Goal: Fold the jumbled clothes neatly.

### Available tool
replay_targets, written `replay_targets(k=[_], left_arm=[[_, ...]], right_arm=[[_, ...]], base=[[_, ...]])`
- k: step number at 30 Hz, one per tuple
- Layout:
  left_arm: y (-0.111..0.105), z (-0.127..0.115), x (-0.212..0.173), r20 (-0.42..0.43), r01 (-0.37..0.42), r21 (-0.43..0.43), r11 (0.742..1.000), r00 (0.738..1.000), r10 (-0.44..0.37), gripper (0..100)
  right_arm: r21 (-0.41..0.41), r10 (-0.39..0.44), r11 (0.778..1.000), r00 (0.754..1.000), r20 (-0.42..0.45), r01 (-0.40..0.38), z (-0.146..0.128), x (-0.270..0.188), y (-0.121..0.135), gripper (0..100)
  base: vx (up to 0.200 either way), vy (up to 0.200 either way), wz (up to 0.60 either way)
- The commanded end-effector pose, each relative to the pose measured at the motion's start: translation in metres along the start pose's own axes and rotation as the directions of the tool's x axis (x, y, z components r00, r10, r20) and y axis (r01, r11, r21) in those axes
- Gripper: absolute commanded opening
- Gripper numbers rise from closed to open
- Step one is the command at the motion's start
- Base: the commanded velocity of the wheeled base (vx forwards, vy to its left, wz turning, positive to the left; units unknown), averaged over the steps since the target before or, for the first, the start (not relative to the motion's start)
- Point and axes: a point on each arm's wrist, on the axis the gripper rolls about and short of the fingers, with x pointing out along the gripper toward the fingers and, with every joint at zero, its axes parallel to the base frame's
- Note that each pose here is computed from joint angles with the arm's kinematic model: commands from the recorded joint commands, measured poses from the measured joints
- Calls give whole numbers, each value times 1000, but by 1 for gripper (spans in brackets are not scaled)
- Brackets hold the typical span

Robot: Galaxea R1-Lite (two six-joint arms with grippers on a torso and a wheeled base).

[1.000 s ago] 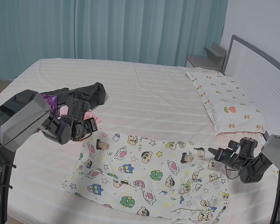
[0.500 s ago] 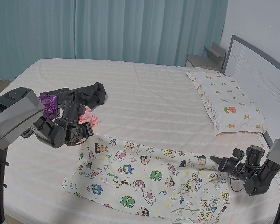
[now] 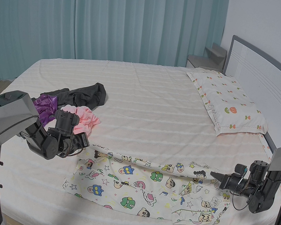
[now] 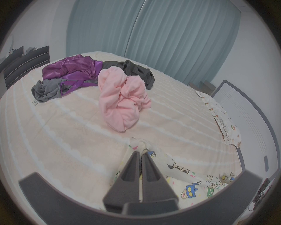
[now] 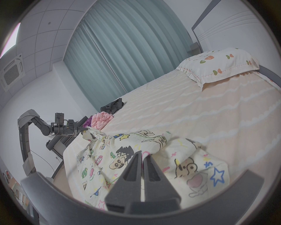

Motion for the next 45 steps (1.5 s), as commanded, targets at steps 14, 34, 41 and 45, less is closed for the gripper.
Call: replay_targets(k=[14,34,41,45], left_arm=[[20,-34,-18,-141,-22,82,996,989,34,0],[27,-53,-16,-175,-18,83,996,984,32,100],[31,-42,-25,-93,-2,-7,1000,996,2,100],[37,-32,-33,-55,-6,-77,997,998,1,100]], right_arm=[[20,6,1000,987,-163,-2,-41,-24,6,0],[33,-3,999,972,-237,11,-58,-34,9,100],[40,-40,998,981,-191,48,-44,-58,14,100],[54,-85,994,984,-155,94,-37,-75,12,100]], base=[[0,0,0],[0,0,0],[0,0,0],[0,0,0]])
